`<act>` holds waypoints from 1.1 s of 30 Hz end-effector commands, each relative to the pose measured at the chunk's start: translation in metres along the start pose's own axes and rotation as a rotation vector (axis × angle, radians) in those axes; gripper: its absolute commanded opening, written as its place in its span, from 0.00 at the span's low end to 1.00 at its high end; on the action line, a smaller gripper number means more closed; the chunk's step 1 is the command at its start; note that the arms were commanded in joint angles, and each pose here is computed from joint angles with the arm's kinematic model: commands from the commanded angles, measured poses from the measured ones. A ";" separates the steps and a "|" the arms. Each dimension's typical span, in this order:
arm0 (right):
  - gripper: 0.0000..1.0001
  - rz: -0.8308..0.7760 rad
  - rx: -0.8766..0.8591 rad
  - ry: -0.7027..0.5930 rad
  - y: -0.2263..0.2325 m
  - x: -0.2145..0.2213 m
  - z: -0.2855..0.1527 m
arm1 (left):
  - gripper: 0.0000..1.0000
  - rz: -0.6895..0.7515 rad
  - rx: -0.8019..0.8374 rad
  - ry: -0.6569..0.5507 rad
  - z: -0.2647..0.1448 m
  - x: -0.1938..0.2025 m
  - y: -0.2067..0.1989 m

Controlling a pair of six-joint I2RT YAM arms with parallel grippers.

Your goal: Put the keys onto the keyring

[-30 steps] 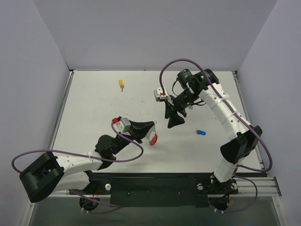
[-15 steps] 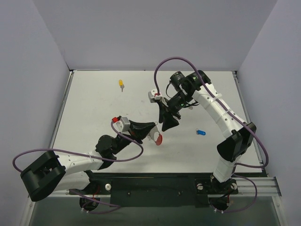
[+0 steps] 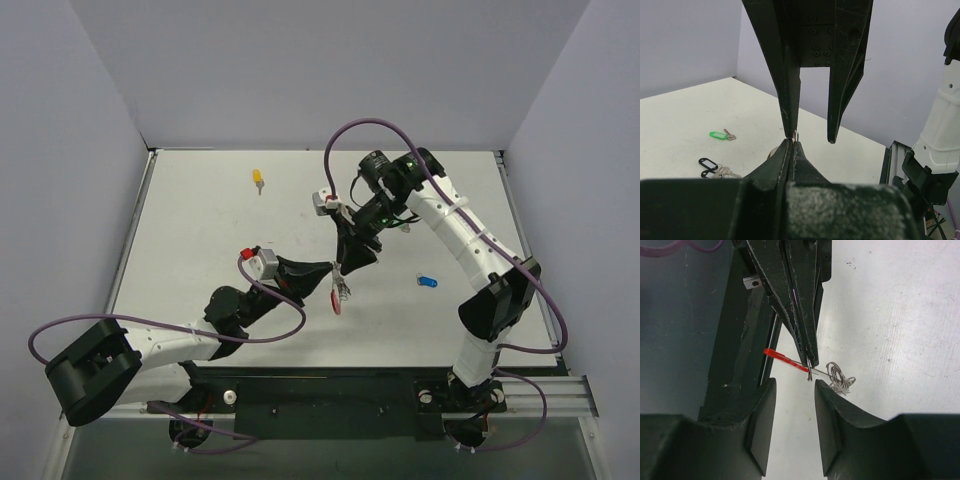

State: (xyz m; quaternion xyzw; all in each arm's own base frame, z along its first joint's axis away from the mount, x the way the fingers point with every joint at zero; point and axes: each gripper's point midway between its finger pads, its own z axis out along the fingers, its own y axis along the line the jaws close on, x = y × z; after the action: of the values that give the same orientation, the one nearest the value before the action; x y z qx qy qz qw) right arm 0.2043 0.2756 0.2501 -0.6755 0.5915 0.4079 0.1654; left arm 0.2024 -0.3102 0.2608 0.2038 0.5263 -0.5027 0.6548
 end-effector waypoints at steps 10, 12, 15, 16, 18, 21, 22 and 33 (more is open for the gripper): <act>0.17 0.005 -0.055 -0.013 0.008 -0.008 0.009 | 0.00 0.023 0.121 -0.309 0.009 -0.086 -0.031; 0.14 0.005 -0.062 -0.009 0.008 -0.008 0.012 | 0.00 0.023 0.120 -0.307 0.009 -0.085 -0.031; 0.00 0.005 -0.060 0.002 0.007 -0.006 0.013 | 0.00 0.023 0.119 -0.306 0.008 -0.085 -0.030; 0.00 0.005 -0.060 0.006 0.008 -0.006 0.013 | 0.00 0.025 0.115 -0.305 0.008 -0.085 -0.030; 0.00 0.001 -0.055 0.016 0.008 -0.004 0.013 | 0.00 0.029 0.113 -0.303 0.007 -0.085 -0.030; 0.00 -0.001 -0.031 0.045 0.008 0.000 0.009 | 0.00 0.036 0.090 -0.289 0.007 -0.083 -0.026; 0.00 0.003 -0.016 0.063 0.007 0.003 0.007 | 0.00 0.036 0.071 -0.273 0.006 -0.080 -0.022; 0.00 -0.069 0.062 0.331 0.007 0.028 -0.001 | 0.46 0.144 -0.041 0.031 -0.013 -0.050 -0.005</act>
State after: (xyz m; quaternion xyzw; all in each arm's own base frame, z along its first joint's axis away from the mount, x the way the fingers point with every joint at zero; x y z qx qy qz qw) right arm 0.2081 0.2749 0.2226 -0.7226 0.6008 0.3173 0.1270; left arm 0.1888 -0.2842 0.3041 0.2112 0.4977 -0.4835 0.6885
